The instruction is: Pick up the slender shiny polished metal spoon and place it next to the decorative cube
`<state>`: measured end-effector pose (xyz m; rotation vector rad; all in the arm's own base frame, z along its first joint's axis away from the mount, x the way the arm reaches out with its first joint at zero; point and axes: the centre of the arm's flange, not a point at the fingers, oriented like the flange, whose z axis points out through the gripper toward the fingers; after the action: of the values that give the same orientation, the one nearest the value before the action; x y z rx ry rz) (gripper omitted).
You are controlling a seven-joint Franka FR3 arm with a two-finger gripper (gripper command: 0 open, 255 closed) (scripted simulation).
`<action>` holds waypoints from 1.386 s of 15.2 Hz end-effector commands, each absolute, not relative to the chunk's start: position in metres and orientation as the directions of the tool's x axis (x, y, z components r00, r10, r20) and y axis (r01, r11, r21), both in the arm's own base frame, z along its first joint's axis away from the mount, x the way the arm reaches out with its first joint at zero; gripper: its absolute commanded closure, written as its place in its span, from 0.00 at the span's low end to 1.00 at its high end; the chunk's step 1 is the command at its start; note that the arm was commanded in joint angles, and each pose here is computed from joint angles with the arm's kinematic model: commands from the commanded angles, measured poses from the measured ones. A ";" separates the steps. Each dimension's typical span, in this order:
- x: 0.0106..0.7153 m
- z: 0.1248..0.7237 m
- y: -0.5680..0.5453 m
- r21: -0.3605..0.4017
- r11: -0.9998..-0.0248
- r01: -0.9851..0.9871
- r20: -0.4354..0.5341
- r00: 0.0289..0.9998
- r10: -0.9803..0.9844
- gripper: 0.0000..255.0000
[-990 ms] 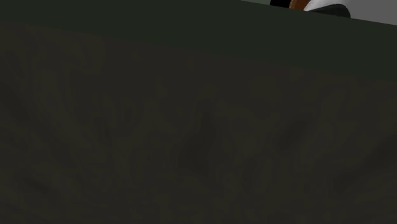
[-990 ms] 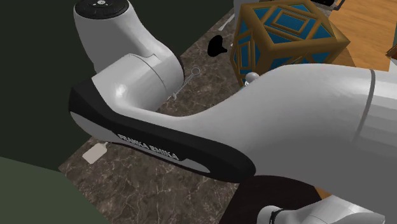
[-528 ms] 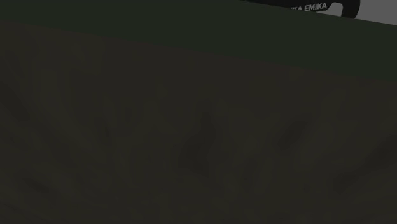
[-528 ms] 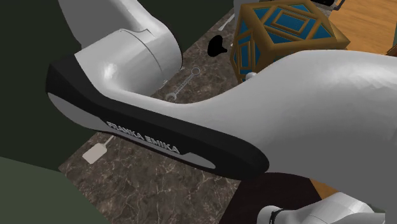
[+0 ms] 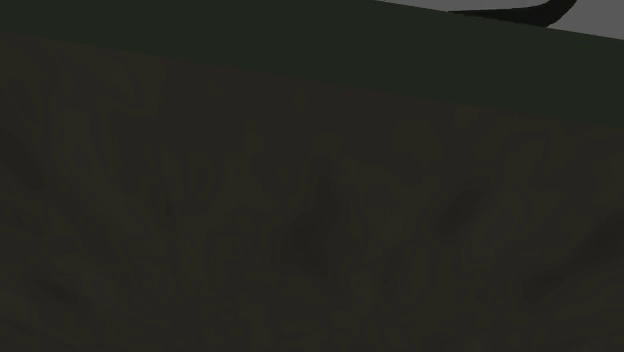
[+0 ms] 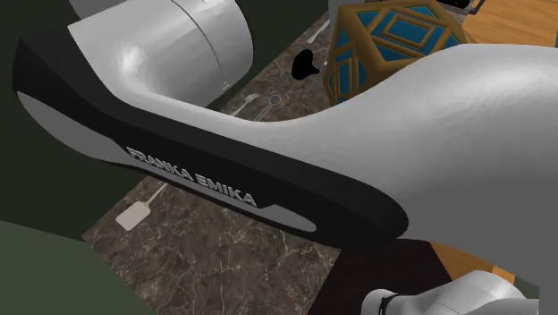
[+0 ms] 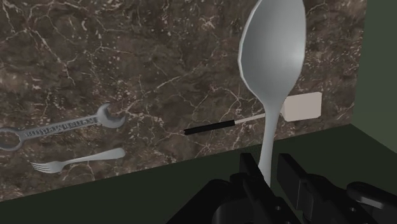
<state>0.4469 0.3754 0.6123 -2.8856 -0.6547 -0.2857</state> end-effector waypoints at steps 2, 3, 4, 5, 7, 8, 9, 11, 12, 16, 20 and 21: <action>0.447 0.629 0.375 -0.121 -0.889 0.441 0.222 0.885 0.408 1.00; 0.447 0.634 0.375 -0.121 -0.889 0.441 0.222 0.885 0.408 1.00; 0.447 0.639 0.375 -0.121 -0.889 0.441 0.222 0.885 0.408 1.00; 0.447 0.645 0.375 -0.121 -0.889 0.441 0.222 0.885 0.408 1.00; 0.447 0.655 0.375 -0.121 -0.889 0.441 0.222 0.885 0.408 1.00; 0.447 0.660 0.375 -0.121 -0.889 0.441 0.222 0.885 0.408 1.00; 0.447 0.666 0.375 -0.121 -0.889 0.441 0.222 0.885 0.408 1.00; 0.447 0.676 0.375 -0.121 -0.889 0.441 0.222 0.885 0.408 1.00; 0.447 0.682 0.375 -0.121 -0.889 0.441 0.222 0.885 0.408 1.00; 0.447 0.700 0.375 -0.121 -0.889 0.441 0.222 0.885 0.408 1.00; 0.462 0.700 0.324 -0.121 -0.889 0.441 0.222 0.885 0.408 1.00; 0.466 0.700 0.311 -0.121 -0.889 0.441 0.222 0.885 0.408 1.00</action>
<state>0.4618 0.3229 0.7001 -2.8869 -0.6530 -0.2851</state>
